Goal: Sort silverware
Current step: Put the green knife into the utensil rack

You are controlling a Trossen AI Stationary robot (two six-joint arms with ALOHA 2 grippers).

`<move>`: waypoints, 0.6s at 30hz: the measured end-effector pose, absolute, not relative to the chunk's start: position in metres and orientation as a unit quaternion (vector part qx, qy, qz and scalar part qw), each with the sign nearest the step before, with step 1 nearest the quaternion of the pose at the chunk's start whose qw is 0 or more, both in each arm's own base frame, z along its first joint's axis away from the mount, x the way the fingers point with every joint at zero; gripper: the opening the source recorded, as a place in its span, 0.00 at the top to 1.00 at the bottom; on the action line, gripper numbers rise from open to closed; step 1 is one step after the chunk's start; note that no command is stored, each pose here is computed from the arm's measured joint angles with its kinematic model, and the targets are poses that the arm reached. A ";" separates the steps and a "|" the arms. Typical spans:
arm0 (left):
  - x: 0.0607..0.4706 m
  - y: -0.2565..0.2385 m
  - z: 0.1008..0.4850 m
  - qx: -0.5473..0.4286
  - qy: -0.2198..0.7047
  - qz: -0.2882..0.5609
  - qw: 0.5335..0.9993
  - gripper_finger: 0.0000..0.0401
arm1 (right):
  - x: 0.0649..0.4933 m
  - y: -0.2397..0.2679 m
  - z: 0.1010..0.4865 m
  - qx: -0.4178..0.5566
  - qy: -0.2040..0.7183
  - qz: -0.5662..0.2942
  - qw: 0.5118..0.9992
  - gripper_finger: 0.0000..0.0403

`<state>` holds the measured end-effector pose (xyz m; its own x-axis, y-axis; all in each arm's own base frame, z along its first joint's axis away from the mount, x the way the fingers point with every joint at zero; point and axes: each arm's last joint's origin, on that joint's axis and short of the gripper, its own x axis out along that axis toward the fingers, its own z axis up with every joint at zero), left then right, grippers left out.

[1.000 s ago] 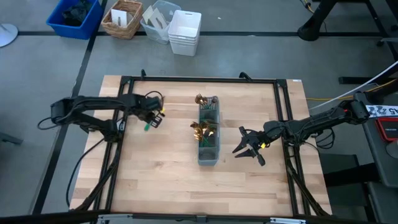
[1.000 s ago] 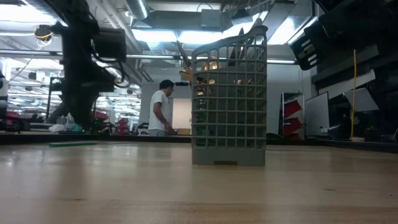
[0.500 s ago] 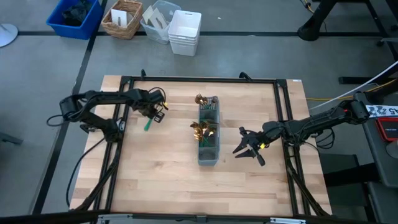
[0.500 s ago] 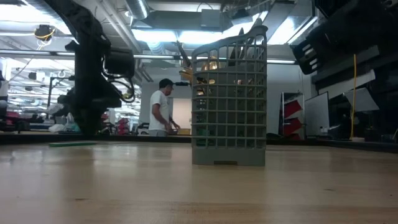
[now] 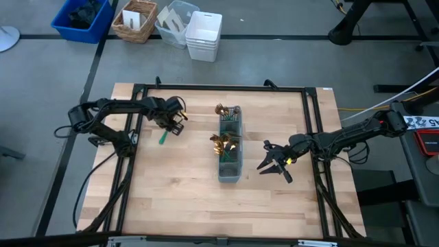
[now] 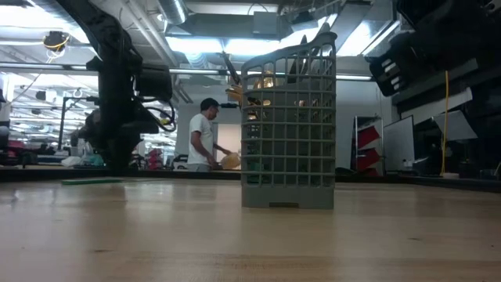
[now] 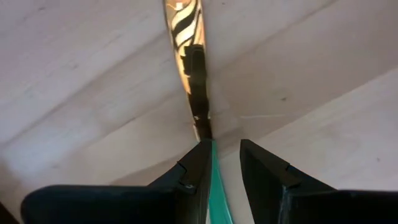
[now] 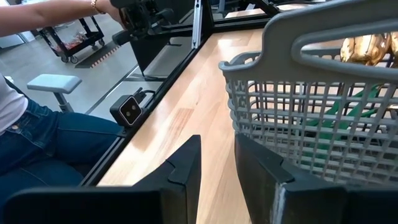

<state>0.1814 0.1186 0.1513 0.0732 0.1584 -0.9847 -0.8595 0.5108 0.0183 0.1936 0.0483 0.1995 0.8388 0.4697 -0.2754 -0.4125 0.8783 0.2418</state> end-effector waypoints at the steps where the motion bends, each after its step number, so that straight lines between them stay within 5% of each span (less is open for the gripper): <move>1: 0.181 0.119 0.151 -0.311 0.562 0.387 0.662 0.81 | 0.193 0.048 0.199 0.087 0.167 0.231 0.955 0.75; 18: 0.169 0.114 0.135 -0.318 0.564 0.403 0.647 0.81 | 0.193 0.048 0.199 0.087 0.168 0.231 0.955 0.75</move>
<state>0.1689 0.1141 0.1347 0.0403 0.1619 -0.9860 -0.8800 0.4731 0.0417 0.1935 0.0483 0.1990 0.8373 0.4694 -0.2803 -0.4113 0.8786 0.2427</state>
